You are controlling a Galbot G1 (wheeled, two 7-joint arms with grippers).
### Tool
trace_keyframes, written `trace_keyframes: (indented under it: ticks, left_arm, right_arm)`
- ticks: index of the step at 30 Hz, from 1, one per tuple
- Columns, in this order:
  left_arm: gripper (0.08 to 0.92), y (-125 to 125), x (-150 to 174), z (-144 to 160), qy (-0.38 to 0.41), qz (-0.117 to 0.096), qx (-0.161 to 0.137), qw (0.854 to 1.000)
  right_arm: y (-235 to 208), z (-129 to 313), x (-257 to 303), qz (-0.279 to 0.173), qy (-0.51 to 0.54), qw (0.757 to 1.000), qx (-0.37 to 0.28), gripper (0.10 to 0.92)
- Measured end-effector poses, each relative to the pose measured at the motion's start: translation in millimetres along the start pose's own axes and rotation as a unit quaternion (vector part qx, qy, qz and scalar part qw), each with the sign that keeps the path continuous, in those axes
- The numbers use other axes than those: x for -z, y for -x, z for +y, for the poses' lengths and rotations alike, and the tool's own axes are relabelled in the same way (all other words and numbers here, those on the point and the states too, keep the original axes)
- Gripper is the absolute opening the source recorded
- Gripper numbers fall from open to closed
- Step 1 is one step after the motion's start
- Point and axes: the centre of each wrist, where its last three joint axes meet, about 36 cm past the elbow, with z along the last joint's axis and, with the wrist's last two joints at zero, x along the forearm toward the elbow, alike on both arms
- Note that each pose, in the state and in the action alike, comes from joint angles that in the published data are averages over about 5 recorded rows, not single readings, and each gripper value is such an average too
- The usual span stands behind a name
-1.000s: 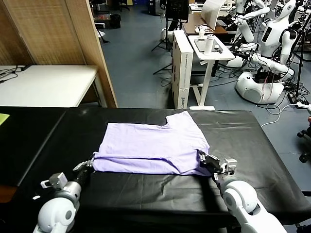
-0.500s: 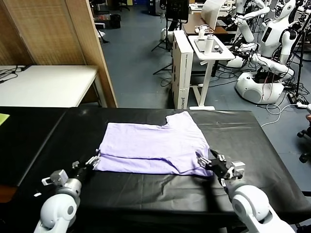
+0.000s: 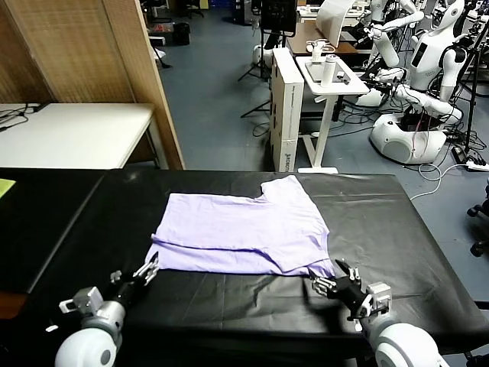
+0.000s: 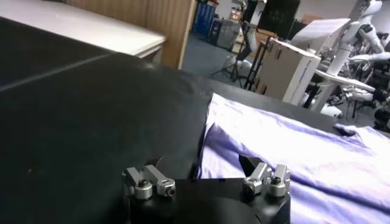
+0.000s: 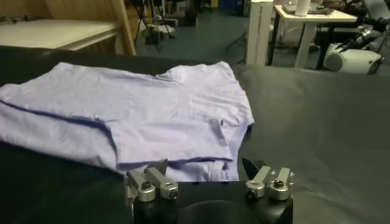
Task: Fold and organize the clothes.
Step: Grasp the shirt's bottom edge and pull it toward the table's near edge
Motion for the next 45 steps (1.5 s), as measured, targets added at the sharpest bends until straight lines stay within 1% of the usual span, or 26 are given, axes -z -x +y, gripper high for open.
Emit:
trace_keyframes:
  ticks: [3, 6, 7, 9, 10, 11, 12, 13, 14, 17, 19, 20, 23, 27, 34, 35, 37, 38, 39, 41, 42, 44, 45]
  left_arm:
    - [0.888, 0.4, -2.3, -1.0, -0.001, 0.003, -0.002, 1.0]
    - [0.802, 0.6, -4.9, -3.3, 0.0, 0.006, -0.005, 1.0]
    - [0.759, 1.0, -5.8, -3.8, 0.0, 0.007, -0.005, 1.0]
    - [0.69, 2.0, -7.4, -3.8, 0.001, 0.009, -0.005, 1.0]
    - [0.633, 2.3, -8.1, -3.5, 0.002, 0.01, -0.005, 1.0]
    - [0.586, 2.4, -8.5, -3.2, 0.002, 0.01, -0.005, 1.0]
    - [0.53, 2.2, -8.9, -2.8, 0.003, 0.011, -0.005, 1.0]
    - [0.455, 1.7, -9.3, -2.5, 0.004, 0.012, -0.006, 1.0]
    - [0.398, 1.1, -9.5, -2.3, 0.005, 0.012, -0.006, 1.0]
    - [0.218, -2.3, -9.6, -1.8, 0.013, 0.014, -0.003, 1.0]
    - [0.157, -6.1, -8.9, -1.5, 0.019, 0.015, 0.001, 1.0]
    - [0.146, -8.3, -8.5, -1.2, 0.023, 0.016, 0.002, 1.0]
    - [0.148, -17.4, -6.1, -0.7, 0.032, 0.021, 0.007, 0.999]
    - [0.147, -35.7, -3.8, -1.0, 0.047, 0.029, 0.011, 0.998]
    - [0.147, -72.4, -7.4, 2.4, 0.069, 0.056, 0.013, 0.996]
    - [0.147, -76.3, -7.8, 3.0, 0.07, 0.06, 0.014, 0.996]
    - [0.147, -82.7, -8.3, 3.5, 0.073, 0.066, 0.016, 0.995]
    - [0.147, -85.0, -8.3, 3.4, 0.073, 0.069, 0.018, 0.995]
    - [0.147, -86.8, -8.1, 3.2, 0.074, 0.071, 0.02, 0.995]
    - [0.147, -89.6, -7.2, 2.3, 0.075, 0.073, 0.024, 0.994]
    - [0.156, -90.7, -6.6, 1.7, 0.076, 0.074, 0.026, 0.994]
    - [0.213, -92.8, -5.0, 0.7, 0.078, 0.076, 0.03, 0.994]
    - [0.26, -93.8, -4.0, 0.1, 0.079, 0.076, 0.033, 0.993]
  right_arm:
    - [0.8, 1.1, -1.4, 0.001, 0.0, 1.0, 0.001, 0.696]
    - [1.9, 2.2, -2.4, 0.002, 0.001, 1.0, 0.003, 0.532]
    - [2.1, 2.3, -2.6, 0.002, 0.001, 1.0, 0.003, 0.456]
    - [2.1, 2.1, -3.0, 0.003, 0.001, 1.0, 0.003, 0.343]
    - [1.8, 2.0, -3.2, 0.004, 0.0, 1.0, 0.002, 0.272]
    - [1.2, 1.8, -3.3, 0.004, 0.0, 1.0, 0.001, 0.22]
    - [0.4, 1.7, -3.2, 0.006, -0.001, 1.0, 0.0, 0.187]
    - [-0.8, 1.6, -2.8, 0.007, -0.001, 1.0, -0.002, 0.154]
    - [-2.3, 1.6, -2.2, 0.01, -0.001, 1.0, -0.005, 0.14]
    - [-9.1, 2.8, 1.2, 0.024, 0.002, 1.0, -0.013, 0.139]
    - [-15.6, 4.9, 5.0, 0.036, 0.002, 0.999, -0.018, 0.139]
    - [-19.1, 6.2, 7.1, 0.042, 0.002, 0.999, -0.019, 0.139]
    - [-31.2, 11.2, 14.4, 0.061, -0.005, 0.998, -0.023, 0.139]
    - [-48.3, 19.1, 21.4, 0.085, -0.017, 0.996, -0.025, 0.139]
    - [-67.7, 30.9, 23.0, 0.112, -0.023, 0.993, -0.022, 0.141]
    - [-69.6, 32.3, 23.0, 0.113, -0.023, 0.993, -0.021, 0.155]
    - [-73.0, 34.6, 23.3, 0.113, -0.022, 0.993, -0.019, 0.222]
    - [-75.0, 35.6, 23.9, 0.113, -0.022, 0.993, -0.018, 0.274]
    - [-76.9, 36.4, 24.5, 0.112, -0.021, 0.993, -0.016, 0.344]
    - [-81.0, 37.7, 26.2, 0.111, -0.022, 0.994, -0.014, 0.458]
    - [-83.0, 38.1, 27.1, 0.11, -0.022, 0.994, -0.014, 0.534]
    - [-86.9, 38.6, 29.2, 0.108, -0.022, 0.994, -0.015, 0.649]
    - [-88.8, 38.8, 30.3, 0.107, -0.023, 0.994, -0.015, 0.721]
